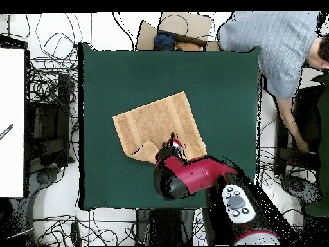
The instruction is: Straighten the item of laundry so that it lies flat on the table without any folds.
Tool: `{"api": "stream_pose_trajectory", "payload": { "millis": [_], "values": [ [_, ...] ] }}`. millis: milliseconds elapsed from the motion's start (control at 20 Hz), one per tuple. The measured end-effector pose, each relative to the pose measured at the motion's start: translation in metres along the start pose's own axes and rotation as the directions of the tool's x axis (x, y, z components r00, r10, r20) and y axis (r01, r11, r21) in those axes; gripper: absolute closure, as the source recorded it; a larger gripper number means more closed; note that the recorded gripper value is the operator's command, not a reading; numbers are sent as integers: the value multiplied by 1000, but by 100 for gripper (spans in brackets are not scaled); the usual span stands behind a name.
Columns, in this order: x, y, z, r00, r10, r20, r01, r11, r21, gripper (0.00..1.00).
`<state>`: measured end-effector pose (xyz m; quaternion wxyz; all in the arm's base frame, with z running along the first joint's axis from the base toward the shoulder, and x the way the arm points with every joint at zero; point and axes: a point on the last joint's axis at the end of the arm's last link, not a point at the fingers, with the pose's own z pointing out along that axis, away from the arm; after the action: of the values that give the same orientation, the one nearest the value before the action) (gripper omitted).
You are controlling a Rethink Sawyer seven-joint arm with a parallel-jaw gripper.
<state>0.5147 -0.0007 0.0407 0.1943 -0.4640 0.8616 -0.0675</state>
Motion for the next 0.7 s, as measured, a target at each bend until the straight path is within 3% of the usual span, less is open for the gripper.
{"api": "stream_pose_trajectory", "payload": {
  "millis": [400, 700],
  "values": [
    [-7, 13, 21, 995, -53, 87, 46, 996, 77, 0],
    [7, 21, 29, 995, -57, 79, 51, 995, 81, 0]
  ]
}}
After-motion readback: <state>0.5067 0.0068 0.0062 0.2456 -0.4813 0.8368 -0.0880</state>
